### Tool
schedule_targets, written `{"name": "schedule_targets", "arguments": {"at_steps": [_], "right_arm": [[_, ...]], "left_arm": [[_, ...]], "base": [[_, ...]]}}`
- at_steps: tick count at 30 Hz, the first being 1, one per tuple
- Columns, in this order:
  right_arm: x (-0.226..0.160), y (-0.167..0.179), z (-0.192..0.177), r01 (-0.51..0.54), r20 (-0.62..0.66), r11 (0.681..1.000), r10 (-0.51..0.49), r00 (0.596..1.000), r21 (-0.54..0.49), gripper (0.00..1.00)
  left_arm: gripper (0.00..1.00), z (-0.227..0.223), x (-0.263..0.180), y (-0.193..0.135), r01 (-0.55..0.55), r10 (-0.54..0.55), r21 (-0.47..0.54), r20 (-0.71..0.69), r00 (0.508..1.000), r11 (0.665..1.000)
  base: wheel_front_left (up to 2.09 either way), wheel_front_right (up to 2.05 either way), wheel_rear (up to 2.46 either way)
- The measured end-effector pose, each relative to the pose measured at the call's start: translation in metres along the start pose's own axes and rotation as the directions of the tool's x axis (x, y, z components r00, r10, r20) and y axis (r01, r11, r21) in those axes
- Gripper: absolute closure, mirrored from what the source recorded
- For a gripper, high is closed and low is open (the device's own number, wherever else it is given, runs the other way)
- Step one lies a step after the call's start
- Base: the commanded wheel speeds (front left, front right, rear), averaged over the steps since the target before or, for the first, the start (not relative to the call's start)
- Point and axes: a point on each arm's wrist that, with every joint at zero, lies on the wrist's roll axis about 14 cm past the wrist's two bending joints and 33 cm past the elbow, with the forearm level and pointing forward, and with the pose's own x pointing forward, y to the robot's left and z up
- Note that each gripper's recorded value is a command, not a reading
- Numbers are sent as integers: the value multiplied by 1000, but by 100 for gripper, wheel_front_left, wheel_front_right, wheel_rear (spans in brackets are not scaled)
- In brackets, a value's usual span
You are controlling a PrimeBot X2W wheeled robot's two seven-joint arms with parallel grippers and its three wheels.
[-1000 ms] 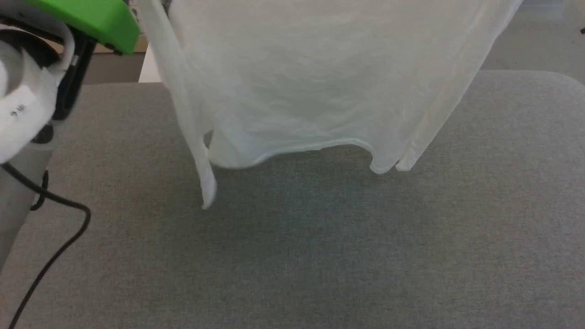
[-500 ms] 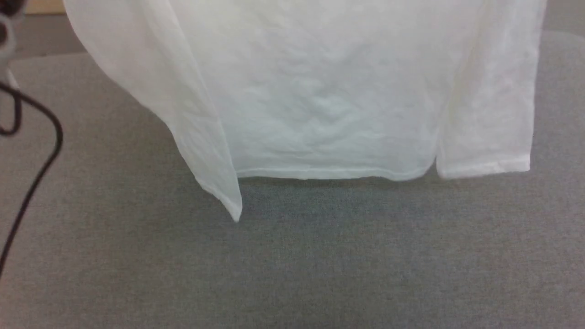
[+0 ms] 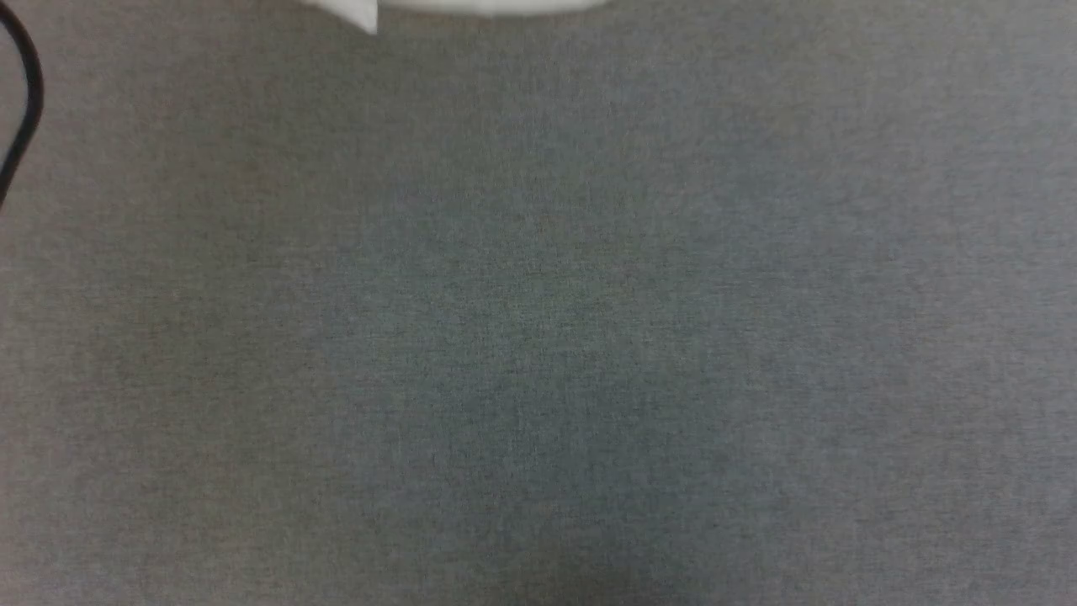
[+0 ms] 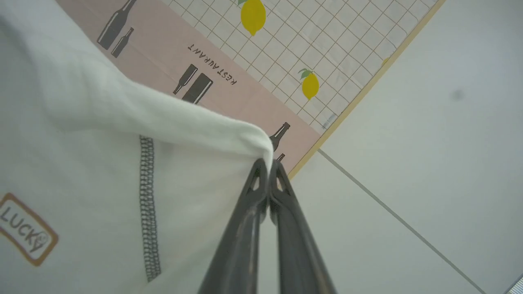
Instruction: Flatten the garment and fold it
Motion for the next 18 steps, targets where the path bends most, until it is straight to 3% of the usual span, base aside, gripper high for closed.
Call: {"name": "schedule_targets", "arguments": {"at_steps": [8, 18], "right_arm": [[20, 42, -82, -58, -34, 996, 56, 998, -67, 100], [-1, 133, -180, -218, -105, 975, 222, 969, 43, 100]], "left_arm": [[100, -82, -7, -7, 24, -25, 45, 21, 999, 999], [100, -201, -64, -26, 119, -114, 17, -160, 980, 993]], "base": [[0, 0, 0], [0, 0, 0]]}}
